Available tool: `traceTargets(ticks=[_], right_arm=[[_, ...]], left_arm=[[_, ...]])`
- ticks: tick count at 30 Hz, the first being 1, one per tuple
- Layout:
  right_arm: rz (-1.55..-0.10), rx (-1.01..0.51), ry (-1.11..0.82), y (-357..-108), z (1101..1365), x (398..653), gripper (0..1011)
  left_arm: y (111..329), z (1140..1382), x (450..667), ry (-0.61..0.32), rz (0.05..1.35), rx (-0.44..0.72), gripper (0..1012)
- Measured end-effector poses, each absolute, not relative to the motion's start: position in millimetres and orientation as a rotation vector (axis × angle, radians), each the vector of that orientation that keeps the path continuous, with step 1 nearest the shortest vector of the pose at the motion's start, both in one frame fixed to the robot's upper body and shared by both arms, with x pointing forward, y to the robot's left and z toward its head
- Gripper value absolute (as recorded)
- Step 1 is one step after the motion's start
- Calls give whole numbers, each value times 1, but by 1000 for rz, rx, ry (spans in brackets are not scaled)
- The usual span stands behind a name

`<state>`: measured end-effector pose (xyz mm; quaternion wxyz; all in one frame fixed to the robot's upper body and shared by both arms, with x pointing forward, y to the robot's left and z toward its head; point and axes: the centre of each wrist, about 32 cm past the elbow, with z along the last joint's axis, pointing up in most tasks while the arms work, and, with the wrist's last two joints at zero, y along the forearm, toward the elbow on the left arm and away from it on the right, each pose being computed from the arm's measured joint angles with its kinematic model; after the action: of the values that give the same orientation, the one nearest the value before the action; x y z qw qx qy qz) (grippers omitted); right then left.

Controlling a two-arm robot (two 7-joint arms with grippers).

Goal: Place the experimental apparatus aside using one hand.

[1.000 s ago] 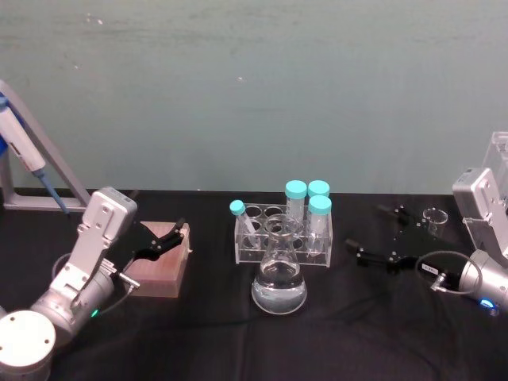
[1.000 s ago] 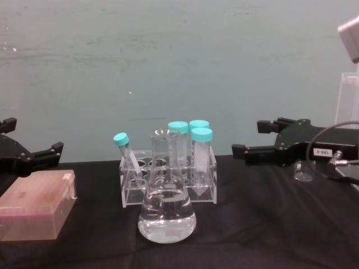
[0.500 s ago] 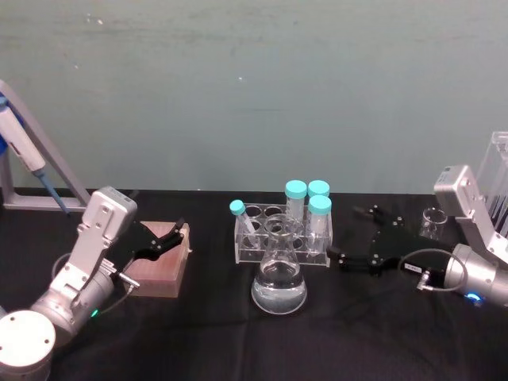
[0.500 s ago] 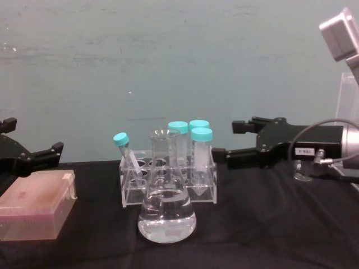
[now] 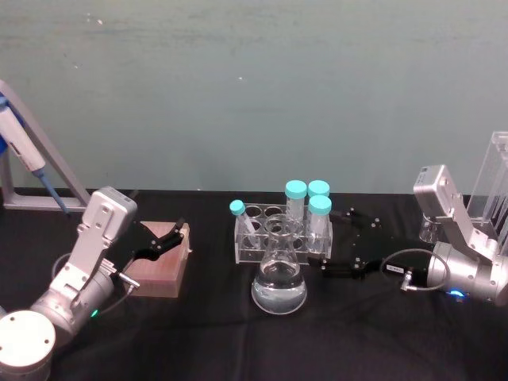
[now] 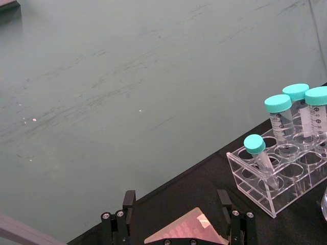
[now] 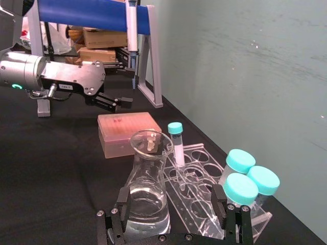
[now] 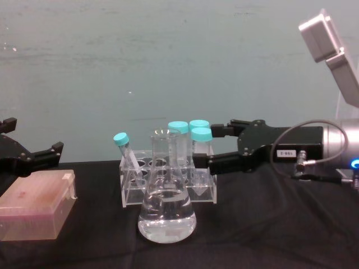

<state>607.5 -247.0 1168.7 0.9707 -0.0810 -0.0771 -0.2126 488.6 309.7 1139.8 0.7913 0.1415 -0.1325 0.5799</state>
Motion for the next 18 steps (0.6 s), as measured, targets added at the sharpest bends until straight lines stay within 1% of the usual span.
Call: traceTargets(ticks=[18], right_arm=[[-377, -168, -156, -234, 1167, 622, 1003]], left_arm=[[310, 1140, 489, -285, 1248, 304, 1000]])
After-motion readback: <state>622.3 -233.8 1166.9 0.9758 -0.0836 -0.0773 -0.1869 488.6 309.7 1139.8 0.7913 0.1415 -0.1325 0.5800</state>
